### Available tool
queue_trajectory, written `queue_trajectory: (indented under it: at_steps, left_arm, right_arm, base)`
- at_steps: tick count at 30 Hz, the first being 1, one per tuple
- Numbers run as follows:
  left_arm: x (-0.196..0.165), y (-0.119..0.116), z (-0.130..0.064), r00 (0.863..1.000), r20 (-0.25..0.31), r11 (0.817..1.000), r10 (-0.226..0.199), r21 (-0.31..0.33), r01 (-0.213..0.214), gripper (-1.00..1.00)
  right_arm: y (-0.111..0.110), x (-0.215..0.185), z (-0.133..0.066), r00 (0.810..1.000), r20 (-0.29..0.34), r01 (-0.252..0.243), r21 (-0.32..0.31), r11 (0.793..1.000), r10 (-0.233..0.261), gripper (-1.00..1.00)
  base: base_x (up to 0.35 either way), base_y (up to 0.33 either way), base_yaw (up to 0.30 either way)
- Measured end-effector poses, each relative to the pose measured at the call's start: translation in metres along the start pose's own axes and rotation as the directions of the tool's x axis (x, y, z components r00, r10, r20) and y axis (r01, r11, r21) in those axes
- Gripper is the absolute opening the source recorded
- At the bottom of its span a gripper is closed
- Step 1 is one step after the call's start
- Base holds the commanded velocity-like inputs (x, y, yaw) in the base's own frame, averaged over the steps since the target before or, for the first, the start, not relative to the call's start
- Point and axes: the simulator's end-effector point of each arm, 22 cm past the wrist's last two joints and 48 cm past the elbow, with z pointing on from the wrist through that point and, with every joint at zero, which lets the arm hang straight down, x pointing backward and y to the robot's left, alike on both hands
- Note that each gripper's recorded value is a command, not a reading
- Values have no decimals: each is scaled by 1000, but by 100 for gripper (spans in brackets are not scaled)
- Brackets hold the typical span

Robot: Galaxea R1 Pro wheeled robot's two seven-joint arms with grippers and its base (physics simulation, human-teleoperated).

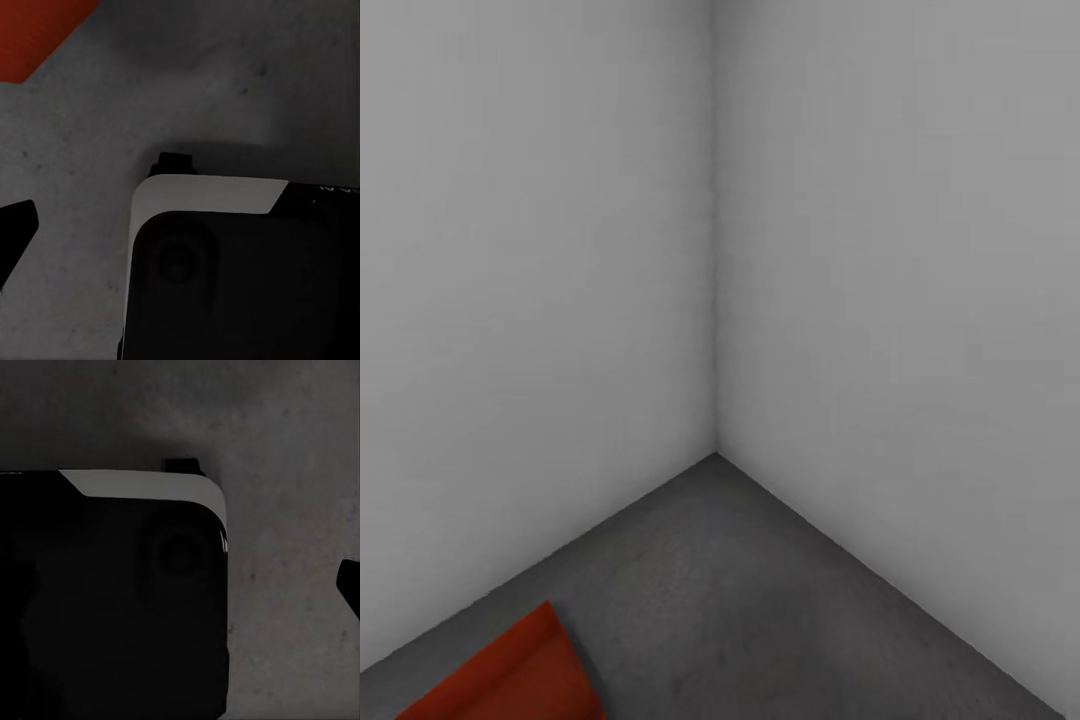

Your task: Move the two storage containers from the living room to the garage. In the garage, place one container on the floor and stack the other container on top of it (either order is fine).

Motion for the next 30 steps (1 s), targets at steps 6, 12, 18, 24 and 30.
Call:
queue_trajectory:
  at_steps: [6, 12, 18, 24, 30]
  left_arm:
    - [0, -1, 0, 1000, 0, 1000, 0, 1, 0, 100]
    - [-1, -1, 0, 1000, 2, 1000, 0, 1, 0, 100]
    - [-1, -1, 0, 1000, 2, 1000, 1, 1, -1, 100]
    - [-1, -1, 0, 1000, 4, 1000, 1, 2, -1, 100]
    - [-3, -1, -1, 1000, 7, 1000, 1, 2, -1, 100]
  right_arm:
    - [0, 0, 0, 1000, 0, 0, 0, 1000, 0, 100]
    - [0, -1, 0, 1000, 1, 0, 0, 1000, 0, 100]
    - [0, -1, 0, 1000, 1, 0, 0, 1000, 0, 100]
    - [0, -1, 0, 1000, 3, -1, 0, 1000, 1, 100]
    - [0, -2, 0, 1000, 6, -1, 0, 1000, 1, 100]
  base:
    - [0, 0, -245]
    - [0, 0, -110]
    - [0, 0, -10]
    - [0, 0, -96]
    - [0, 0, -222]
